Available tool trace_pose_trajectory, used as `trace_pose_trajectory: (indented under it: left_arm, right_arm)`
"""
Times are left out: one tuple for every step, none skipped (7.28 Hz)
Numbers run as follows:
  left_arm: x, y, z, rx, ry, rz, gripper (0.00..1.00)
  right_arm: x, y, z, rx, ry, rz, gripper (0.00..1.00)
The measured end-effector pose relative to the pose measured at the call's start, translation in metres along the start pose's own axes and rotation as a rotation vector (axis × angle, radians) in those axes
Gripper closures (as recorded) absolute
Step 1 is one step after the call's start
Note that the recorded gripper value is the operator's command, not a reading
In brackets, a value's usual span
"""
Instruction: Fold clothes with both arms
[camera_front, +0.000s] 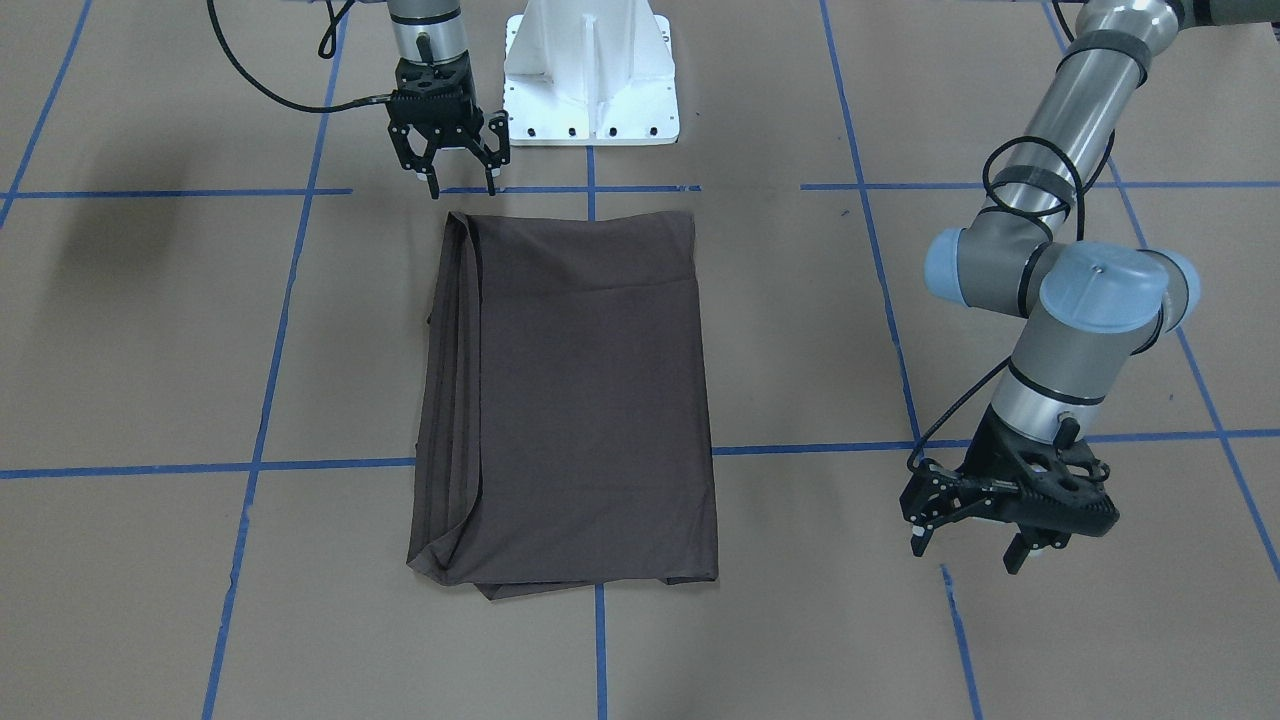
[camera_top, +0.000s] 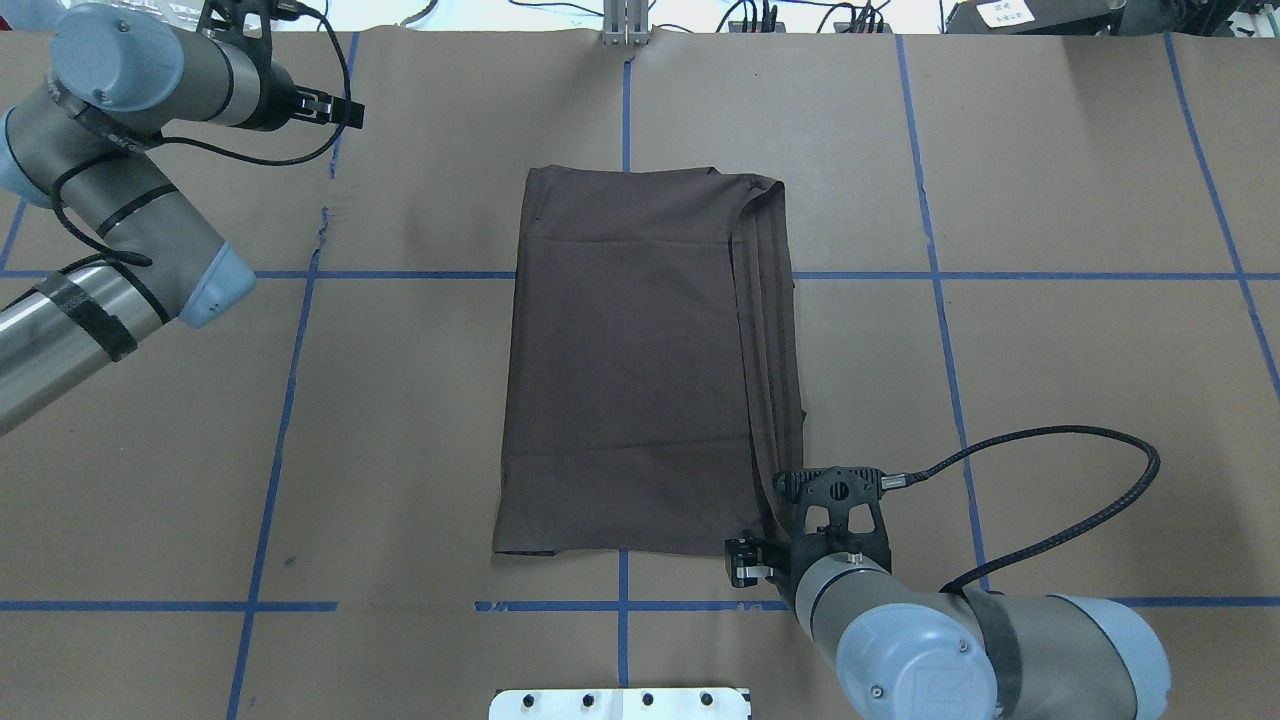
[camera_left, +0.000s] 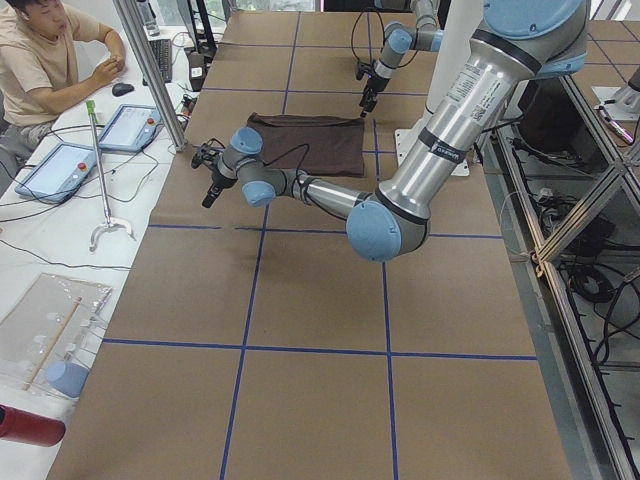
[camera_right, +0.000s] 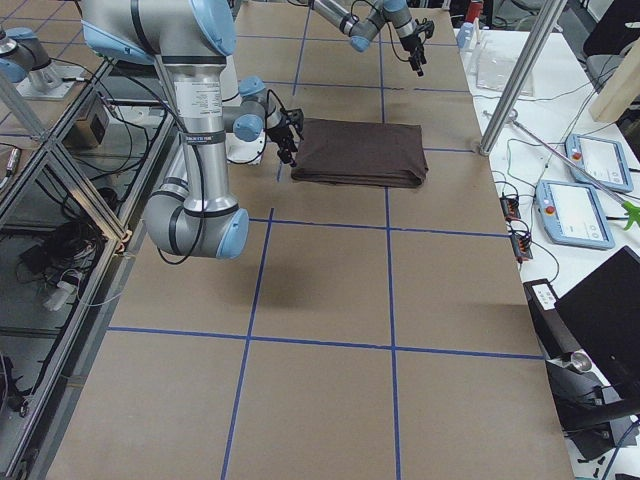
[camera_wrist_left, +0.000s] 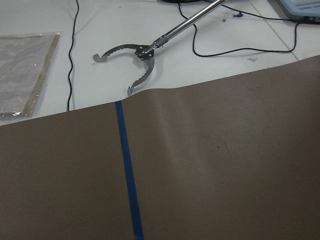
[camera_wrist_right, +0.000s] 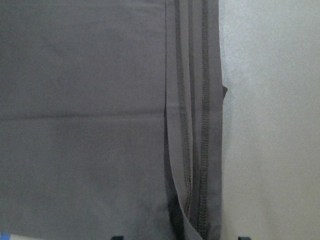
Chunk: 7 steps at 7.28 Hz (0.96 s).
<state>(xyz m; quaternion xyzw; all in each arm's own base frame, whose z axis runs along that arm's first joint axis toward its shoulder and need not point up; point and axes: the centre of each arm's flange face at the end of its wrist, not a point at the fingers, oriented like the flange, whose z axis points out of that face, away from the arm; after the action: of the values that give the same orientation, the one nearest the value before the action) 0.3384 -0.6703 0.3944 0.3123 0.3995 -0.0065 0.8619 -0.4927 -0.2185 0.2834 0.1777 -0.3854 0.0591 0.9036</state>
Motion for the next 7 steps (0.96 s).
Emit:
trace_pose_trajectory:
  left_arm:
    - [0.001,0.005,-0.008,-0.004,0.018,-0.015,0.00]
    - [0.002,0.008,-0.012,-0.005,0.026,-0.022,0.00]
    - [0.003,0.010,-0.012,-0.008,0.031,-0.024,0.00]
    - [0.005,0.014,-0.010,-0.014,0.033,-0.022,0.00]
    - [0.008,0.017,-0.008,-0.019,0.036,-0.020,0.00]
    - [0.009,0.018,-0.007,-0.021,0.037,-0.018,0.00]
    - [0.009,0.019,-0.007,-0.022,0.037,-0.018,0.00]
  right_arm:
    - [0.003,-0.017,0.004,-0.007,0.011,-0.024,0.00]
    - [0.001,-0.030,0.017,-0.015,0.032,-0.059,0.00]
    - [-0.008,-0.040,0.033,-0.030,0.057,-0.077,0.00]
    - [-0.016,-0.044,0.044,-0.053,0.090,-0.096,0.00]
    - [-0.018,-0.046,0.050,-0.077,0.136,-0.133,0.00]
    - [-0.017,-0.046,0.053,-0.095,0.172,-0.171,0.00]
    - [-0.014,-0.043,0.057,-0.108,0.193,-0.194,0.00]
